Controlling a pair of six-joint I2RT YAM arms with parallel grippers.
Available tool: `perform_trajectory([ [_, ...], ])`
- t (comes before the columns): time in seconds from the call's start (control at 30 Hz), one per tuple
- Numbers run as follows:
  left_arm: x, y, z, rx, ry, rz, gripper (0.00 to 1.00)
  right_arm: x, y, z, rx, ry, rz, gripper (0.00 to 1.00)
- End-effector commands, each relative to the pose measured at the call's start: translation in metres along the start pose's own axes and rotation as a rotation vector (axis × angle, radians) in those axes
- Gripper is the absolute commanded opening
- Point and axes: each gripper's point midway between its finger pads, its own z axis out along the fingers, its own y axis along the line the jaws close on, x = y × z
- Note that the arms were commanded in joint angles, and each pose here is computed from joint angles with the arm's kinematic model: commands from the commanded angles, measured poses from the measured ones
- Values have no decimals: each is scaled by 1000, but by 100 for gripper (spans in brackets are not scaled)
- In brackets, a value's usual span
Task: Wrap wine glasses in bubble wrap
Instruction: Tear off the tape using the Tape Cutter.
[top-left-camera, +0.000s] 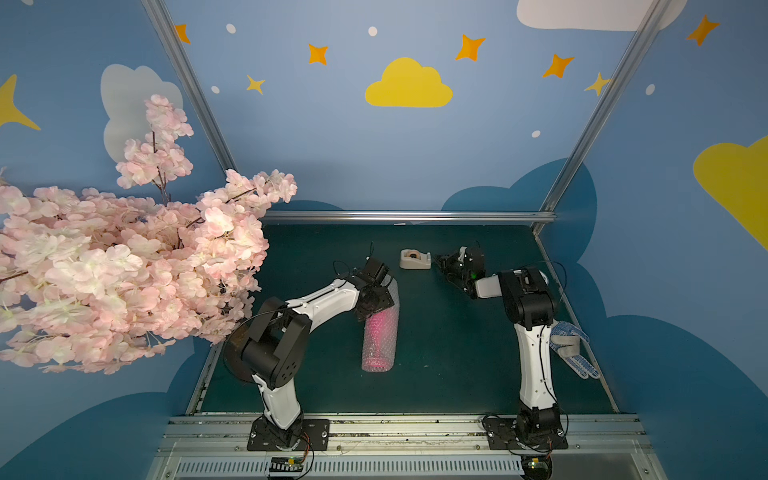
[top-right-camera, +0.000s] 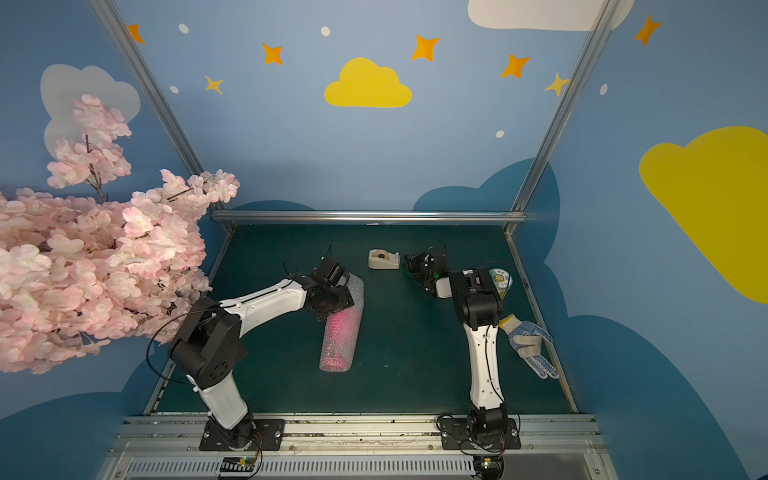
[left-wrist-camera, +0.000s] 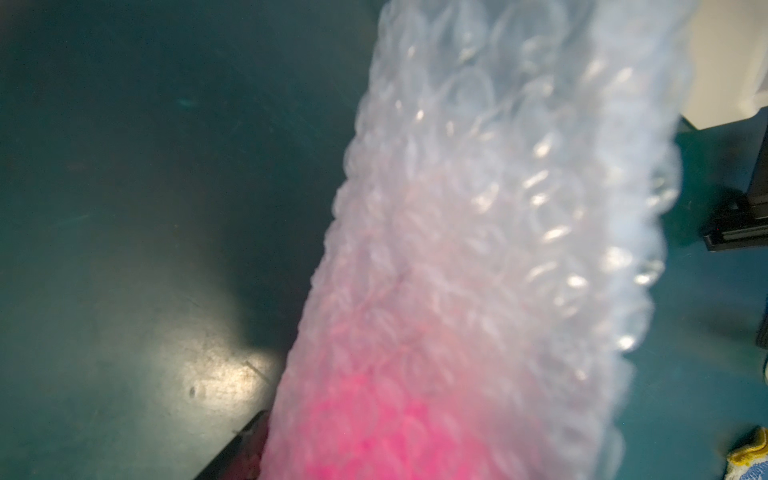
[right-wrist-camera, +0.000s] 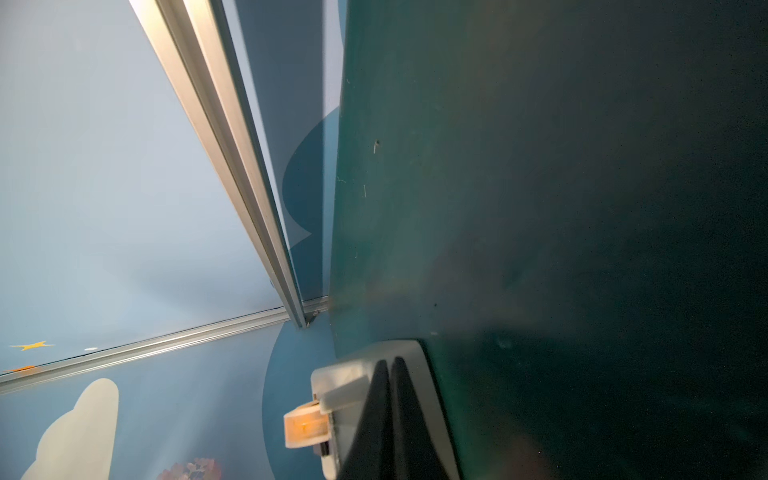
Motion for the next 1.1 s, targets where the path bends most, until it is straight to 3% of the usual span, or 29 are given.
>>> perform_trajectory([
  [0.0, -1, 3, -1, -12, -7, -9, 78, -2, 22, -6, -1, -21, -54, 0],
  [0.43, -2, 3, -2, -12, -8, -4, 78, 0, 2, -11, 225, -24, -163, 0],
  [1.07, 1, 6, 0, -20, 1, -3, 78, 9, -45, -5, 418, 32, -215, 0],
])
